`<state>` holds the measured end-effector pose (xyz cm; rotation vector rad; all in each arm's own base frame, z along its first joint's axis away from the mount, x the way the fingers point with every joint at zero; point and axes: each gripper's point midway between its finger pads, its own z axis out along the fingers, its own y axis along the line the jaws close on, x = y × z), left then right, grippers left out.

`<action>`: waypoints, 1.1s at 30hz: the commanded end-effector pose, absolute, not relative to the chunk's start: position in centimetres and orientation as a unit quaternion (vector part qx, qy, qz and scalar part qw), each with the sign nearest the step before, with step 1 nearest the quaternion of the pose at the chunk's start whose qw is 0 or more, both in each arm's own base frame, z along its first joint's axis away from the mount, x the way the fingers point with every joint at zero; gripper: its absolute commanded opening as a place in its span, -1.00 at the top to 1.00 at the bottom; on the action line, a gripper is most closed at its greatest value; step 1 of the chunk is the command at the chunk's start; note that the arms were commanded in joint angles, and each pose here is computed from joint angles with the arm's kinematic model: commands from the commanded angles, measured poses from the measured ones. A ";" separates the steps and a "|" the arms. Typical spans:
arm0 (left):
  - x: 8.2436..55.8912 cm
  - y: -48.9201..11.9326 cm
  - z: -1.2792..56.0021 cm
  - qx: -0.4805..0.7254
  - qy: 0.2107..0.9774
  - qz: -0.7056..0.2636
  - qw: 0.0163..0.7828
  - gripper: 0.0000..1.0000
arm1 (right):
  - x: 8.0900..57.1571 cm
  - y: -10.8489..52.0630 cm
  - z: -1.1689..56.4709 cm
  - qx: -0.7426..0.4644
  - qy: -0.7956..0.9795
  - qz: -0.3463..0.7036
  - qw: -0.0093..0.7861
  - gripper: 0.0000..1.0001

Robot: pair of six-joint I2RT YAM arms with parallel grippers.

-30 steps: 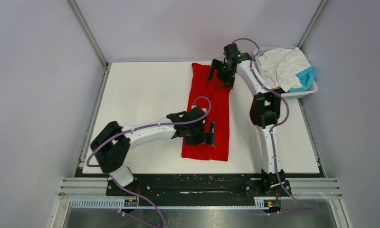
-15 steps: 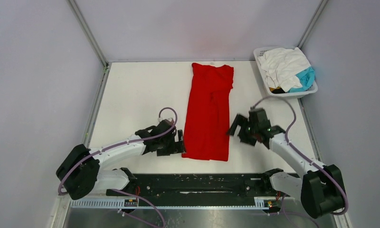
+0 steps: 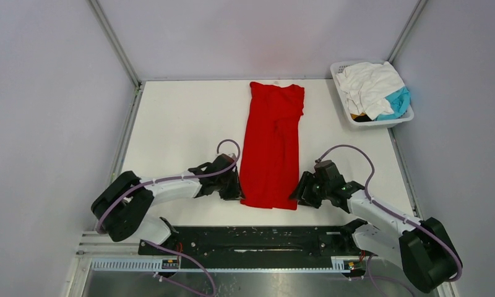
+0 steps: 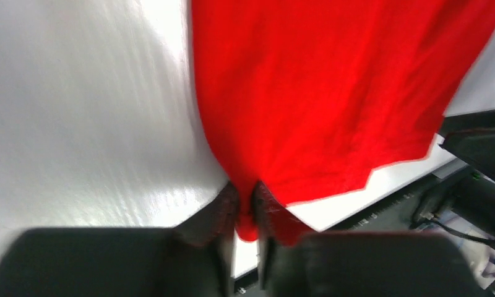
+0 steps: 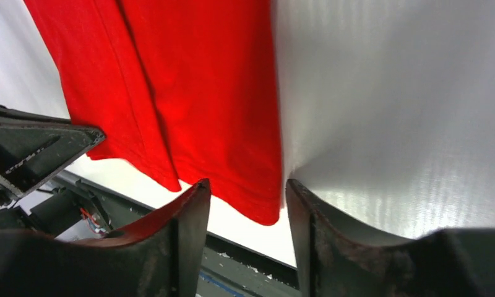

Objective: Fold and stack the t-shirts
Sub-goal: Grab the bottom of the folded rectangular tshirt with both arms, then fold the folded rectangular tshirt in 1/3 of the way

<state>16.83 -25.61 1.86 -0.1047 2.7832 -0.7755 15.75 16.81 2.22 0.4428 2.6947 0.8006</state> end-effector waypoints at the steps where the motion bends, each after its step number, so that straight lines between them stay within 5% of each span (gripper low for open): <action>1: 15.9 -24.5 0.0 -0.038 0.966 -0.235 0.103 0.98 | 14.1 16.4 -0.3 0.154 0.950 0.245 0.114 0.02; 7: 14.5 -24.1 -0.2 -0.047 0.964 -0.244 0.088 1.00 | 12.0 16.3 -1.7 0.150 0.958 0.234 0.076 1.00; 20: 8.7 -24.6 4.6 0.022 0.946 -0.313 0.079 1.00 | 4.8 16.7 2.9 0.110 0.941 0.319 0.031 1.00; 33: 16.8 -30.8 11.3 0.032 0.914 -0.372 0.157 1.00 | 11.8 20.7 8.0 0.090 0.913 0.376 0.130 0.99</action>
